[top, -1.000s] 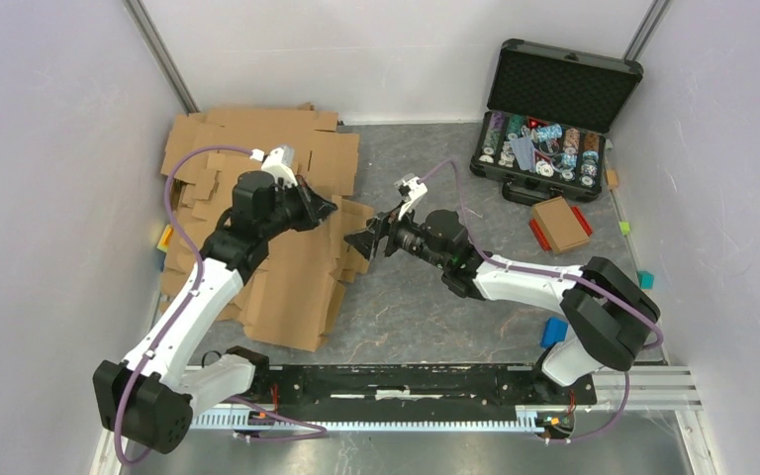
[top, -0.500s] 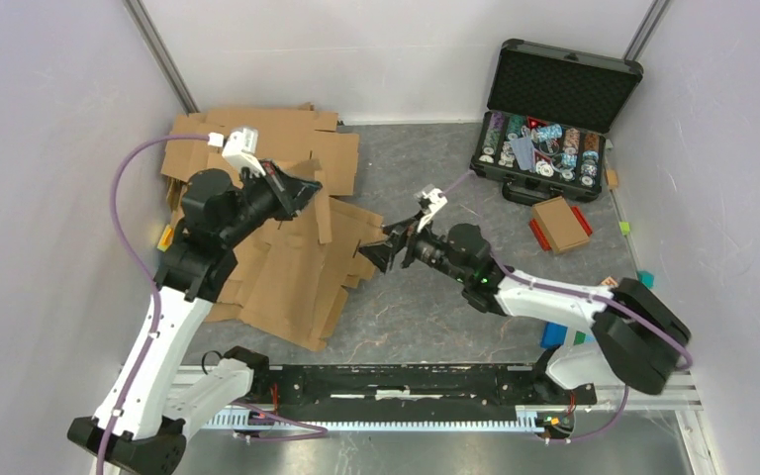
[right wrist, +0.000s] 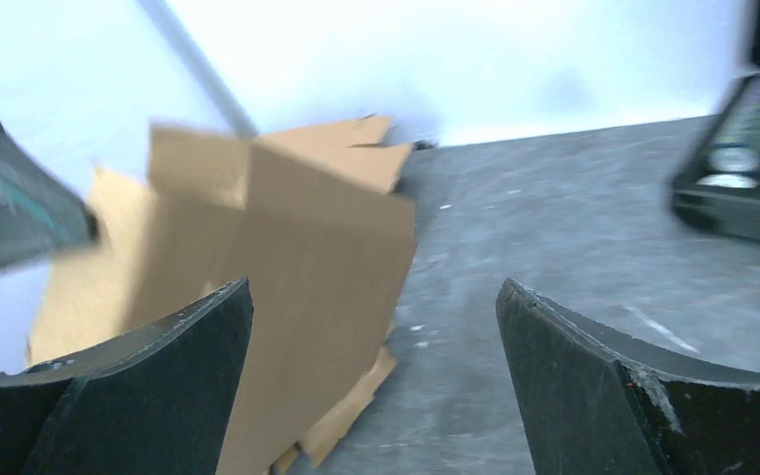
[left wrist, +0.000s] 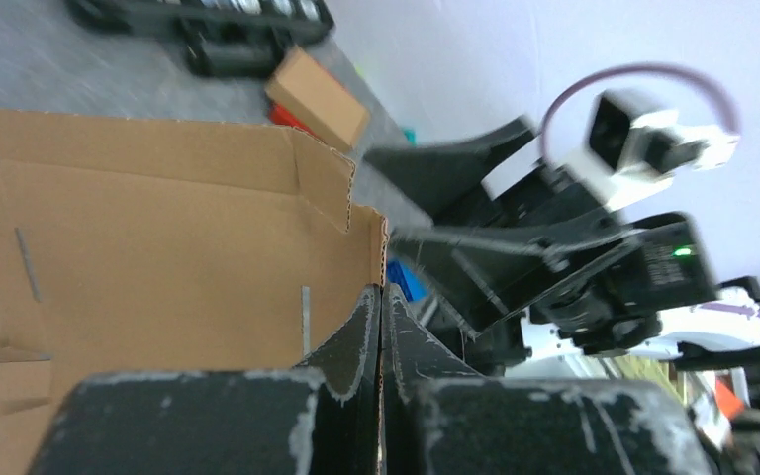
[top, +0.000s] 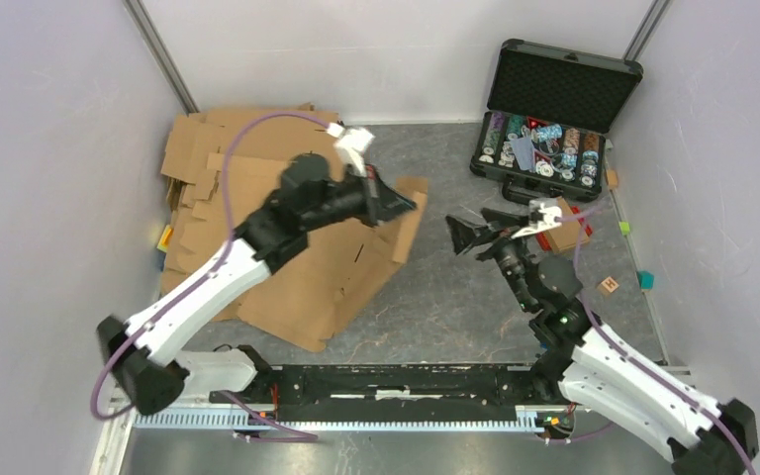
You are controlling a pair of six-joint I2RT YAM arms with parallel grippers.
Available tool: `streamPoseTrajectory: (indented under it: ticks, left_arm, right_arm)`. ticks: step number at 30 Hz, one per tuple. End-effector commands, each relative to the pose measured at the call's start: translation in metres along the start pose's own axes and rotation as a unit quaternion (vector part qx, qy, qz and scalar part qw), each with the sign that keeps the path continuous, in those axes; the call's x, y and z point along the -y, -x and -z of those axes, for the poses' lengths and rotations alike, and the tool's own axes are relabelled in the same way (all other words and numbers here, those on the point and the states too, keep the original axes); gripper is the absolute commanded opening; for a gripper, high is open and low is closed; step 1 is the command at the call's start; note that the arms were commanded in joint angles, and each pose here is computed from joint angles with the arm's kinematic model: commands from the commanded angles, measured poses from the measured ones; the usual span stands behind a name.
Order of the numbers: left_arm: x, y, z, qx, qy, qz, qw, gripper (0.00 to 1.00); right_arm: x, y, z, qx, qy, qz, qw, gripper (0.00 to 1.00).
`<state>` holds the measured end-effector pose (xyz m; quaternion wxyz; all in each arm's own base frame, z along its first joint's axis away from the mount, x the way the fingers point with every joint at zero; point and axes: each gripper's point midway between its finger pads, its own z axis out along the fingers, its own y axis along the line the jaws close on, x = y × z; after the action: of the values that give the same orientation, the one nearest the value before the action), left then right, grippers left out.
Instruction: Fold the paper box
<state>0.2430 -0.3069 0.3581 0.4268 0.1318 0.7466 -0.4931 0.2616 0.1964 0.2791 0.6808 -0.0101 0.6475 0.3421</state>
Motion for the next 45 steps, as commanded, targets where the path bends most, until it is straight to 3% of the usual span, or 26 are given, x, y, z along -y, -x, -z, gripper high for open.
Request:
streamPoseTrajectory:
  ticks: [1, 4, 5, 6, 8, 9, 10, 14, 19, 22, 24, 26, 28, 30, 33, 37, 45]
  left_arm:
    - [0.046, -0.036, -0.054, -0.046, -0.059, -0.016, 0.997, 0.02]
    - [0.053, -0.074, -0.091, -0.100, -0.061, -0.027, 0.993, 0.05]
    - [0.049, -0.087, -0.102, -0.120, -0.061, -0.023, 0.991, 0.15]
    - [0.046, -0.100, -0.109, -0.142, -0.066, -0.018, 0.987, 0.28]
    - [0.033, -0.125, -0.121, -0.187, -0.059, -0.014, 0.980, 0.77]
    - [0.024, -0.134, -0.123, -0.202, -0.047, -0.017, 0.978, 0.89]
    - [0.014, -0.140, -0.124, -0.210, -0.028, -0.022, 0.977, 0.94]
    - [-0.038, -0.137, -0.103, -0.203, 0.078, -0.043, 0.975, 0.97]
    - [-0.116, -0.099, -0.051, -0.156, 0.166, 0.016, 0.974, 0.96]
    - [-0.171, -0.078, -0.012, -0.115, 0.251, 0.023, 0.961, 0.96]
    - [-0.201, -0.074, 0.015, -0.106, 0.327, 0.010, 0.939, 0.97]
    - [-0.231, -0.063, 0.046, -0.082, 0.429, -0.016, 0.899, 0.96]
    - [-0.255, -0.050, 0.078, -0.043, 0.528, -0.029, 0.847, 0.85]
    - [-0.269, -0.040, 0.093, -0.014, 0.568, -0.034, 0.822, 0.80]
    - [-0.291, -0.027, 0.095, 0.004, 0.563, 0.000, 0.827, 0.81]
    - [-0.311, -0.016, 0.092, -0.005, 0.534, 0.005, 0.846, 0.99]
    - [-0.346, -0.001, 0.101, -0.058, 0.508, -0.021, 0.859, 1.00]
  right_arm:
    - [0.062, 0.016, 0.027, 0.003, -0.154, 0.081, 0.985, 0.98]
    - [0.073, 0.026, 0.041, -0.003, -0.190, 0.097, 0.977, 0.98]
    - [0.073, 0.028, 0.045, 0.000, -0.190, 0.097, 0.977, 0.98]
    - [0.073, 0.031, 0.049, 0.005, -0.188, 0.094, 0.978, 0.98]
    - [0.075, 0.032, 0.057, 0.014, -0.187, 0.088, 0.978, 0.98]
    - [0.076, 0.032, 0.059, 0.015, -0.189, 0.088, 0.978, 0.98]
    - [0.078, 0.032, 0.063, 0.014, -0.191, 0.090, 0.977, 0.98]
    - [0.085, 0.013, 0.068, -0.025, -0.195, 0.107, 0.975, 0.98]
    - [0.076, -0.031, 0.064, -0.091, -0.136, 0.121, 0.979, 0.98]
    - [0.073, -0.056, 0.061, -0.131, -0.112, 0.125, 0.977, 0.98]
    - [0.069, -0.070, 0.058, -0.154, -0.093, 0.128, 0.975, 0.98]
    - [0.065, -0.083, 0.056, -0.180, -0.074, 0.131, 0.972, 0.98]
    - [0.060, -0.089, 0.050, -0.189, -0.059, 0.133, 0.971, 0.98]
    - [0.057, -0.096, 0.048, -0.200, -0.050, 0.133, 0.969, 0.98]
    - [0.049, -0.100, 0.044, -0.205, -0.028, 0.128, 0.970, 0.98]
    - [0.036, -0.105, 0.043, -0.217, 0.010, 0.121, 0.969, 0.98]
    - [0.035, -0.107, 0.046, -0.236, 0.017, 0.137, 0.962, 0.98]
